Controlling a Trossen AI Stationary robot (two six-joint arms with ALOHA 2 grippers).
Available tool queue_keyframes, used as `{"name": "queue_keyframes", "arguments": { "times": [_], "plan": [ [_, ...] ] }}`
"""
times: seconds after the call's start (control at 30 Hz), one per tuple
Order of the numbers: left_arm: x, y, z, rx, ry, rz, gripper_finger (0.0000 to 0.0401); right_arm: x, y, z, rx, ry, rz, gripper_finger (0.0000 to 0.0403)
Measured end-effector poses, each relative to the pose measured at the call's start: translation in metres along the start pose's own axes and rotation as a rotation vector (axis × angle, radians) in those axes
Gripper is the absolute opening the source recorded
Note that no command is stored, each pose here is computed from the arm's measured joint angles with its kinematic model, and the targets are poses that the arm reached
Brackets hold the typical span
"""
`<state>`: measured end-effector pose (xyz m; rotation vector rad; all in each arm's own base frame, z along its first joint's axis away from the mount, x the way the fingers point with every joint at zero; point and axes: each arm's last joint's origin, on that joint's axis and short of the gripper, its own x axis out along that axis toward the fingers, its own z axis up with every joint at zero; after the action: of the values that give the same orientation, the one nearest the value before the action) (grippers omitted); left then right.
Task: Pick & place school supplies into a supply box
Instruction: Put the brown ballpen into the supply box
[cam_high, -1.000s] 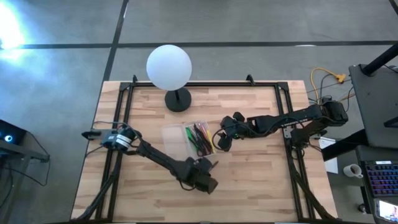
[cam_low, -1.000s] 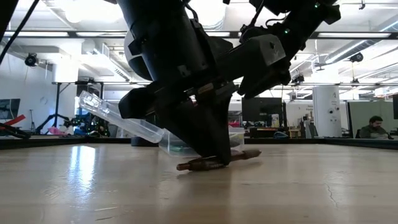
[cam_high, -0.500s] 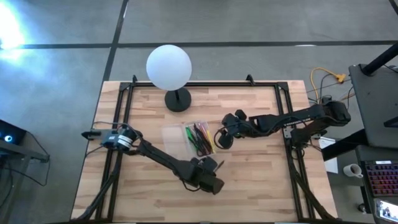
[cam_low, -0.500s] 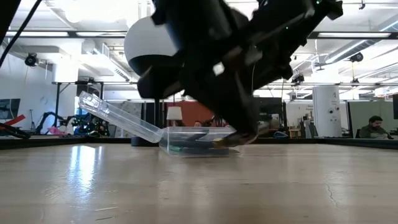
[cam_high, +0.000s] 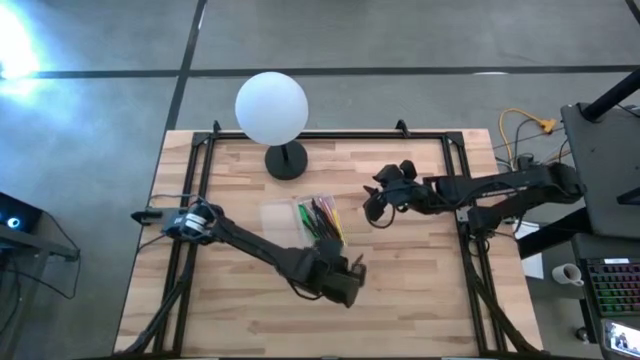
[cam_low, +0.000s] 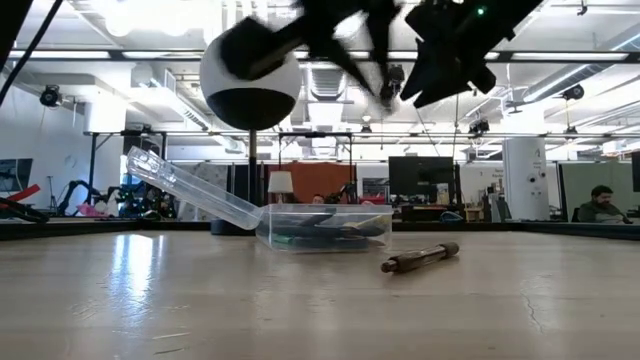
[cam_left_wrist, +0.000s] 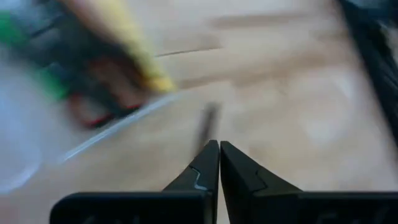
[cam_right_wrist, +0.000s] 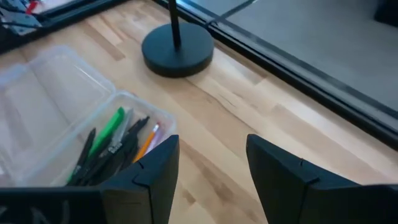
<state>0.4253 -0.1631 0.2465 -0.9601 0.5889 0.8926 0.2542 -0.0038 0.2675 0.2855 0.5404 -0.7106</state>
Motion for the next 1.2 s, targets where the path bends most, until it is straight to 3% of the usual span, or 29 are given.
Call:
{"name": "queue_keyframes", "arguments": {
  "times": [0.1,0.17,0.3,0.63,0.77,1.0,1.2],
  "plan": [
    [-0.002,-0.016,-0.004,0.289,0.066,-0.15,0.0001,0.0,-0.004,-0.002,-0.029,0.013,-0.015,0.0178],
    [0.006,-0.019,-0.01,0.37,0.112,-0.22,0.0001,0.001,-0.006,-0.005,-0.068,0.023,-0.023,0.0178],
    [0.028,-0.006,-0.009,0.386,0.153,-0.165,0.0026,0.005,-0.009,-0.014,-0.104,0.05,-0.039,0.0178],
    [0.058,0.011,-0.016,0.368,0.24,-0.204,0.0155,0.009,-0.017,-0.031,-0.115,0.132,-0.088,0.0178],
    [0.066,0.022,-0.021,0.391,0.249,-0.16,0.0157,0.01,-0.019,-0.035,-0.121,0.142,-0.094,0.0178],
    [0.072,0.03,-0.024,0.424,0.242,-0.142,0.0125,0.012,-0.02,-0.04,-0.089,0.148,-0.104,0.0178],
    [0.079,0.03,-0.029,0.406,0.238,-0.165,0.0114,0.012,-0.021,-0.04,-0.092,0.149,-0.108,0.0178]
  ]
}}
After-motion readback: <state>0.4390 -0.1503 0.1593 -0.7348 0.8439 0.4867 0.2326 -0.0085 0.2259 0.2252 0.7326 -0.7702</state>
